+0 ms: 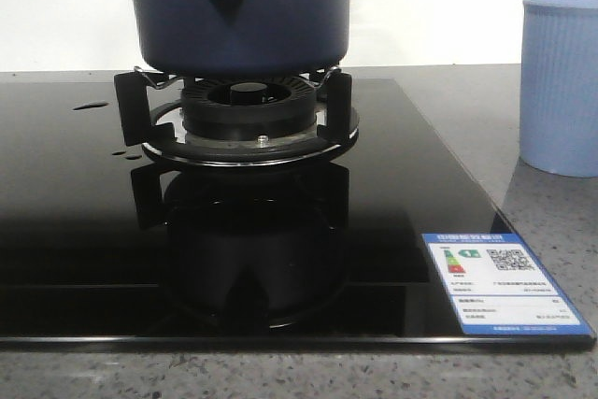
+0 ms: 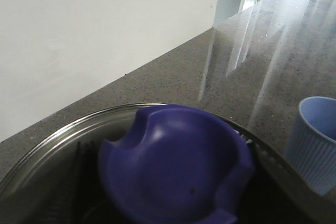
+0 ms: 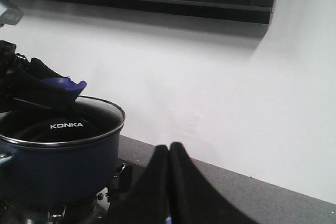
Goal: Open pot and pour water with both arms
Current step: 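Lower the lid back onto the pot with the left gripper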
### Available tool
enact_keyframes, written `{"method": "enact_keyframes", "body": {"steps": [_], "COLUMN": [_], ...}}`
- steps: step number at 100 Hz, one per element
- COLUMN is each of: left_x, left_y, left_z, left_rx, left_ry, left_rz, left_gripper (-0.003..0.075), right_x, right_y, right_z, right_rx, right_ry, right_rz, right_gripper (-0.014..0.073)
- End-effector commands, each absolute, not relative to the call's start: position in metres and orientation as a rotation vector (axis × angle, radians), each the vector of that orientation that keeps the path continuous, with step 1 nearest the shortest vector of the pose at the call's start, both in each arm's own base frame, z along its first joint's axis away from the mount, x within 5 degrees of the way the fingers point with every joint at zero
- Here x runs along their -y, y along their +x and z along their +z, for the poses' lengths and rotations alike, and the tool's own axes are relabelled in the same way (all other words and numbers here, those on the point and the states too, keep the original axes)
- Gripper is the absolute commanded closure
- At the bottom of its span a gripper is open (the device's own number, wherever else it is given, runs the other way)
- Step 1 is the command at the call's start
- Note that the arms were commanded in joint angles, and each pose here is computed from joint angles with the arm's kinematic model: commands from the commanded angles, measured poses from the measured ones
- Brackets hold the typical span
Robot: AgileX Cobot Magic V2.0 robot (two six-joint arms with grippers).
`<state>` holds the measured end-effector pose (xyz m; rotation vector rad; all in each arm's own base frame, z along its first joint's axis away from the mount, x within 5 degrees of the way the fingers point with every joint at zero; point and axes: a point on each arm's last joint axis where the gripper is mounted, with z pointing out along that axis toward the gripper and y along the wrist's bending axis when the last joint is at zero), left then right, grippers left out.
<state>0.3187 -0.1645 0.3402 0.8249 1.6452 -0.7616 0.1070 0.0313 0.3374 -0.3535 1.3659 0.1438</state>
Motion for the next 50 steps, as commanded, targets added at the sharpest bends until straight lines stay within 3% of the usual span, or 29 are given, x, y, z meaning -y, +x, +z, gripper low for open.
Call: {"method": "enact_keyframes", "body": {"steps": [1,50], "left_x": [0.163,0.152], "left_y": [0.308,0.278], "left_z": [0.372,0.416], "left_rx": [-1.553,-1.411], "left_ry": [0.774,0.783], "left_rz": [-0.793,-0.78], "left_gripper": [0.0203,0.0223], "right_x": [-0.031,-0.027], "right_y": [0.106,0.107], "right_z": [0.347,0.345], "right_rx": [-1.338,-1.368], "right_ry": [-0.336,-0.304], "right_rz": [0.15,0.117], "right_gripper": [0.0662,0.0662]}}
